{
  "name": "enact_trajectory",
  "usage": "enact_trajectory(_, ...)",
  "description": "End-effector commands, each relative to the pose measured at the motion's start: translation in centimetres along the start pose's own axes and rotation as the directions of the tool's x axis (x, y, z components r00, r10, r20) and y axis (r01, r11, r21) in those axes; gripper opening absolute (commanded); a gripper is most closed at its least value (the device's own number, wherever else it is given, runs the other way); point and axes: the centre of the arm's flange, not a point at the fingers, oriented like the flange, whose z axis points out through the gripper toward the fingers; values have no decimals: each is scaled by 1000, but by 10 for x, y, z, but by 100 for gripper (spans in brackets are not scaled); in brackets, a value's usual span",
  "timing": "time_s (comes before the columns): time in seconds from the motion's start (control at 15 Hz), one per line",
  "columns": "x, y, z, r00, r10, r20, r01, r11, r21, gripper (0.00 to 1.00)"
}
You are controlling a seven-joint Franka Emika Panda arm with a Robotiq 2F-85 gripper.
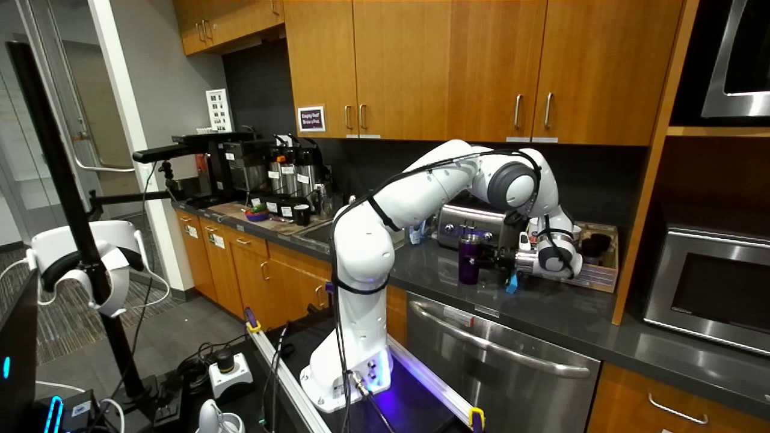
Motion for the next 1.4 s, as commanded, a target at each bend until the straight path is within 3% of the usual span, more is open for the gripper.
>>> enact_trajectory(0.0,0,0,0,1000,4,-6,-4,1000,-9,100)
enact_trajectory(0.8,0,0,1,1000,1,-4,-1,1000,2,100)
enact_trajectory(1.33,2,-31,-29,998,2,63,7,989,-146,100)
